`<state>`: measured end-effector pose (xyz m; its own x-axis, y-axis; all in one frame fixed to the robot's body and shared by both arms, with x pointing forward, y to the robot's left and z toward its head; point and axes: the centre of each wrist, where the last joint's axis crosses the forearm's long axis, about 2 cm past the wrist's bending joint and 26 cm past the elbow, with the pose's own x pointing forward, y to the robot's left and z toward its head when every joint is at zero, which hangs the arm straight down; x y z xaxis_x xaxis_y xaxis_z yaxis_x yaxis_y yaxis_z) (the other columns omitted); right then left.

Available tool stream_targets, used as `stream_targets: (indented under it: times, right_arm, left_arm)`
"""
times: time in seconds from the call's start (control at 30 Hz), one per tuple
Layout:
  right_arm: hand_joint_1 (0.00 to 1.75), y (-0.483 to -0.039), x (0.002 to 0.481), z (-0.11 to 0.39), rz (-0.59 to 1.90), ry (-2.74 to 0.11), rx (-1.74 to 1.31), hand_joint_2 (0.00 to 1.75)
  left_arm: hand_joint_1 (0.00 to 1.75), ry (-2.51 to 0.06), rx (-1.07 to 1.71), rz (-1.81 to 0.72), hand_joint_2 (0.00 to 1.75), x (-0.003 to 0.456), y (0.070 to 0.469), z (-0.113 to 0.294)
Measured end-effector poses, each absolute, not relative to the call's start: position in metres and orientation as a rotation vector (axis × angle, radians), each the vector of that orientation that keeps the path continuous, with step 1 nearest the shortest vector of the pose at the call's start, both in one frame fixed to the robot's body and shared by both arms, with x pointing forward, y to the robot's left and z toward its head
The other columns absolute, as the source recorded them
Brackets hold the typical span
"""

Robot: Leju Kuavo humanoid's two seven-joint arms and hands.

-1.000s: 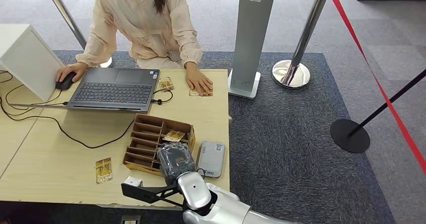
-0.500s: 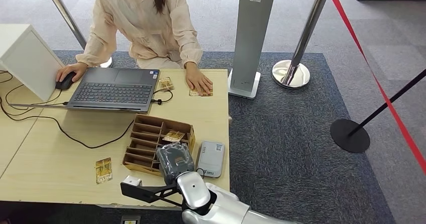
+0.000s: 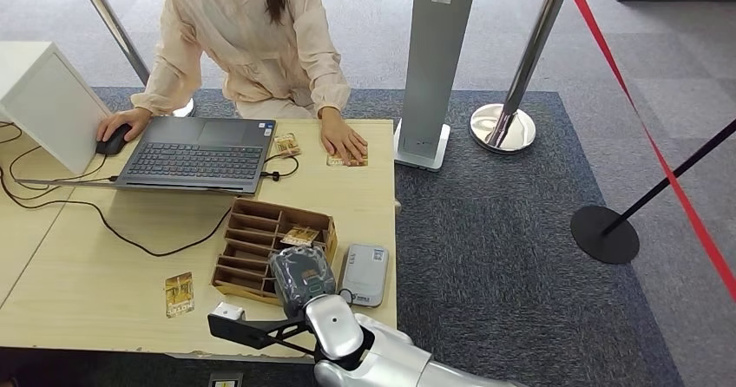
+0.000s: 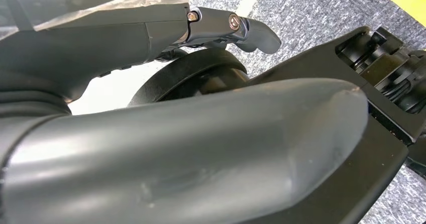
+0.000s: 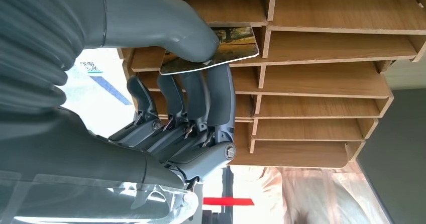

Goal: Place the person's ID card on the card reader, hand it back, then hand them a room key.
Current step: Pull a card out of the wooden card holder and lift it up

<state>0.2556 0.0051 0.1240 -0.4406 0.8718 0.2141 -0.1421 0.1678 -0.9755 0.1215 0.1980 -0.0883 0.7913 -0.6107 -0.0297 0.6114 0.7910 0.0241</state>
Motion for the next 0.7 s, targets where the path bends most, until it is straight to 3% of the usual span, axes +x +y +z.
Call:
stream_targets:
  times: [0.7]
  right_arm:
    - [1.23,0.018,0.246,0.166,1.347,-1.733,-0.751,1.75]
  left_arm:
    - [0.0,-0.015,0.041,-0.644,0.0,0.114,0.199,-0.091]
